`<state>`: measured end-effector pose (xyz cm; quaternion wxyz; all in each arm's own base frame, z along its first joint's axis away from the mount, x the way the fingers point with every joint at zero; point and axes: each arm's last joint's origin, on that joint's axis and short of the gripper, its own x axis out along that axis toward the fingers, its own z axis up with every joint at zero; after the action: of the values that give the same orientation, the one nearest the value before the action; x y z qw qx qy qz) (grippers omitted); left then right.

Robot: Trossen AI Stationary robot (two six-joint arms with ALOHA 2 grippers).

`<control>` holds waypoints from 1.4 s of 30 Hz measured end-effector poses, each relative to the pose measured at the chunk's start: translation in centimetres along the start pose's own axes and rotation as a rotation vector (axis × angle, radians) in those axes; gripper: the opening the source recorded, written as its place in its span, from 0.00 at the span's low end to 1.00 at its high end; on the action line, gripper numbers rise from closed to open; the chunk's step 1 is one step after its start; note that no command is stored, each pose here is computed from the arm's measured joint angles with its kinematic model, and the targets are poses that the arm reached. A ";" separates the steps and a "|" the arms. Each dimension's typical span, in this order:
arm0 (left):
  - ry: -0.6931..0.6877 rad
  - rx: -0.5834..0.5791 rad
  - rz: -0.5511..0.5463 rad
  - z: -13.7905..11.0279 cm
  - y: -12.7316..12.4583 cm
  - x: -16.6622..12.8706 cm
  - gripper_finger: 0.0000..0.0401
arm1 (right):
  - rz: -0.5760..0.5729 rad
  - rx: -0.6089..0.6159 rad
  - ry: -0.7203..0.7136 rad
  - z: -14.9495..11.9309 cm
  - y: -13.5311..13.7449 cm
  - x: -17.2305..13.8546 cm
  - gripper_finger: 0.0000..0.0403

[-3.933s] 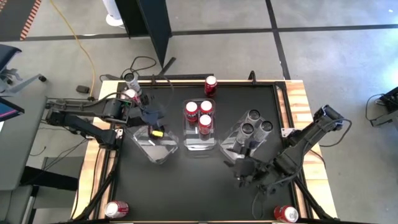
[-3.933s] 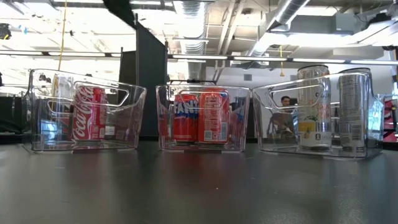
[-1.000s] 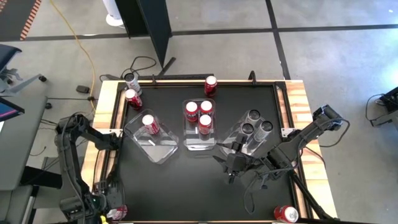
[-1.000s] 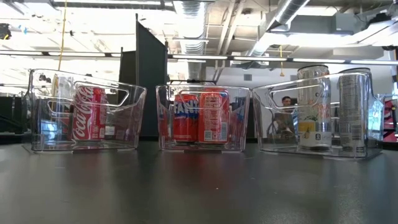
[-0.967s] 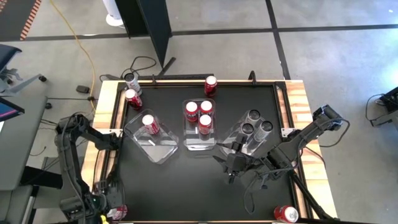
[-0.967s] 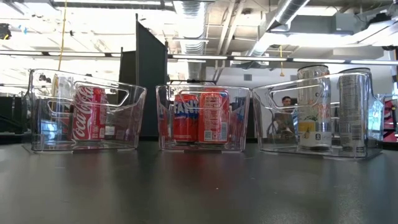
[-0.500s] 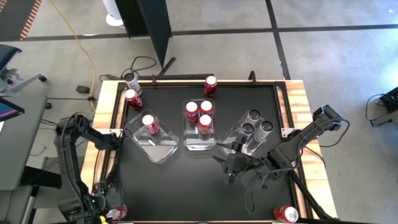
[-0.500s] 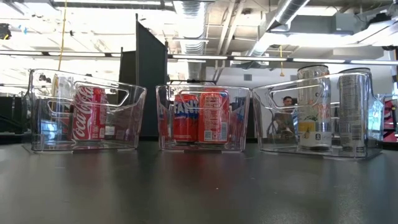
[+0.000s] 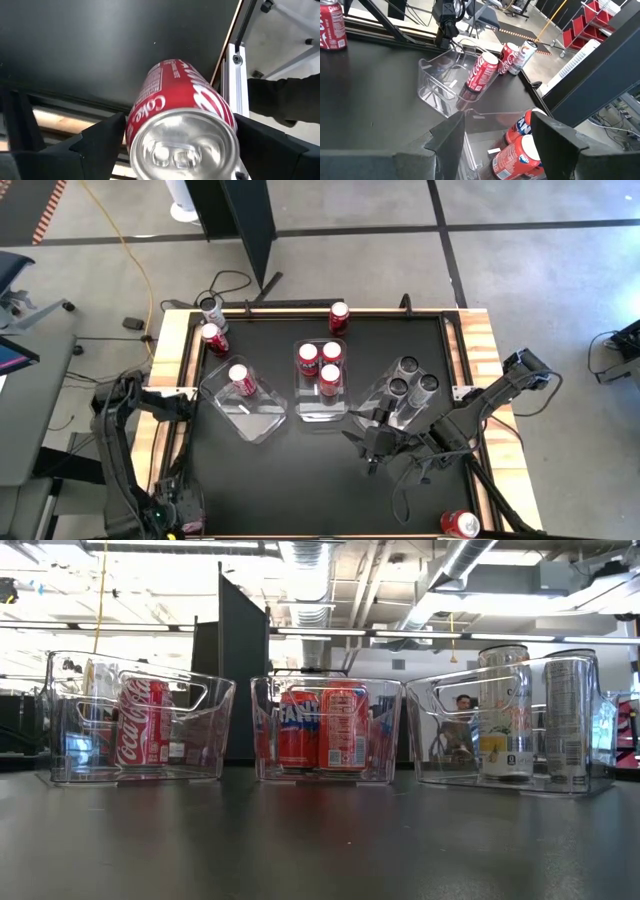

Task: Sort soda cans
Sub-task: Put the bottom left red soda can into the left transparent bin

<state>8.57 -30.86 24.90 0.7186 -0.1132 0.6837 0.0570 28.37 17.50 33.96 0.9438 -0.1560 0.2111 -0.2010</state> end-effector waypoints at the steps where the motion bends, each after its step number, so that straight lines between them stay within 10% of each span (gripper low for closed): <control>1: -0.001 0.003 0.004 0.0 -0.2 0.3 0.86 | 0.001 0.000 -0.001 0.0 0.0 0.0 0.61; 42: -0.009 0.206 0.106 2.3 -1.2 4.0 0.76 | 0.020 -0.005 -0.010 0.0 0.4 -0.6 0.61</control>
<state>11.33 -31.71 21.12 0.7256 -0.0021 0.6877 0.0247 27.98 18.14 33.98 0.9464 -0.1573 0.2082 -0.1905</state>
